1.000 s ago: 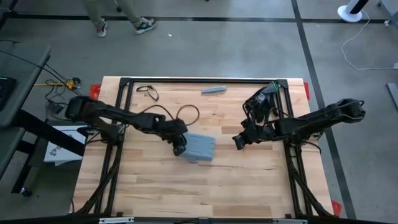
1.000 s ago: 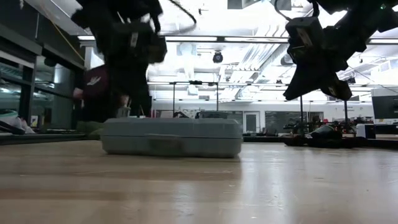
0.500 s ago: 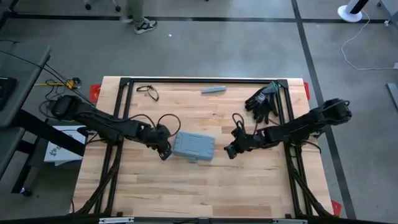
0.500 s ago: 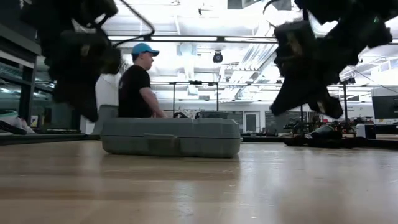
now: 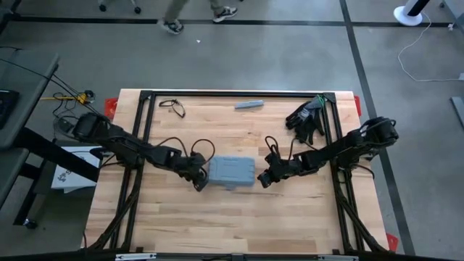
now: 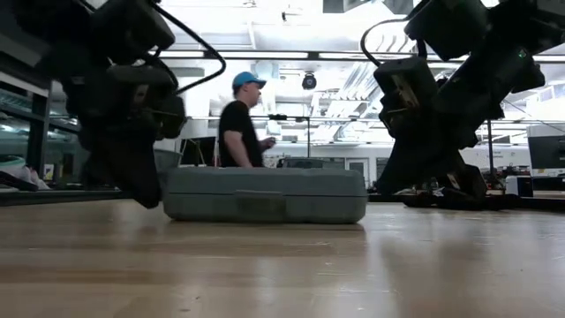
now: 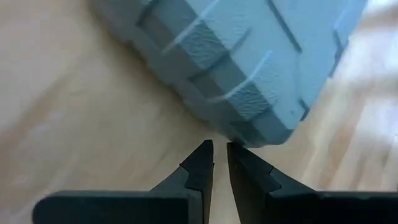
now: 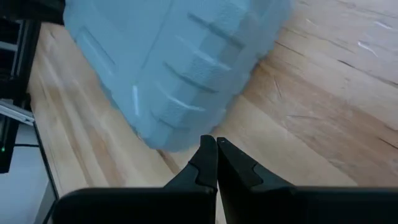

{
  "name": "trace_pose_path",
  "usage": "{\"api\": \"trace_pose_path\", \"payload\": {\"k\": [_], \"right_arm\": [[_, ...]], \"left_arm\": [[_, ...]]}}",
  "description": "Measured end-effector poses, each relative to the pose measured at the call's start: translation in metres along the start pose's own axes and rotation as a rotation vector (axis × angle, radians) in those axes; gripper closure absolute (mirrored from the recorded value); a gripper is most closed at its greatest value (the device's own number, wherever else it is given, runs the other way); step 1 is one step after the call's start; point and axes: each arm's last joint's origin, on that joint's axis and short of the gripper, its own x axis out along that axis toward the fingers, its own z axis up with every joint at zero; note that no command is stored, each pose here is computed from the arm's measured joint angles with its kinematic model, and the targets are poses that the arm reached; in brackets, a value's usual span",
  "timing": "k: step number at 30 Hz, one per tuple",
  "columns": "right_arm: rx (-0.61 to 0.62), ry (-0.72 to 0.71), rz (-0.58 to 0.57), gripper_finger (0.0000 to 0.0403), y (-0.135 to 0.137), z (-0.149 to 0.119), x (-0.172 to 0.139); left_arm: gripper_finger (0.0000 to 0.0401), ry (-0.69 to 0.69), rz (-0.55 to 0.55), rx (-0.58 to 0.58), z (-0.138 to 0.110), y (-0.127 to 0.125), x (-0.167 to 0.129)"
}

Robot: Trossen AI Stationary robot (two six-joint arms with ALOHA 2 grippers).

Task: Prefit tool cases
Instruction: Open the gray prefit tool case

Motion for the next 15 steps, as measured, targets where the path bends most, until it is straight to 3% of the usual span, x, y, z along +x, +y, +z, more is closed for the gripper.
{"api": "trace_pose_path", "payload": {"k": [15], "right_arm": [[0.009,-0.003,0.006,0.0402,0.001,0.0,0.0]], "left_arm": [[0.0357,-0.037,-0.027,0.008,0.009,-0.012,-0.001]]}}
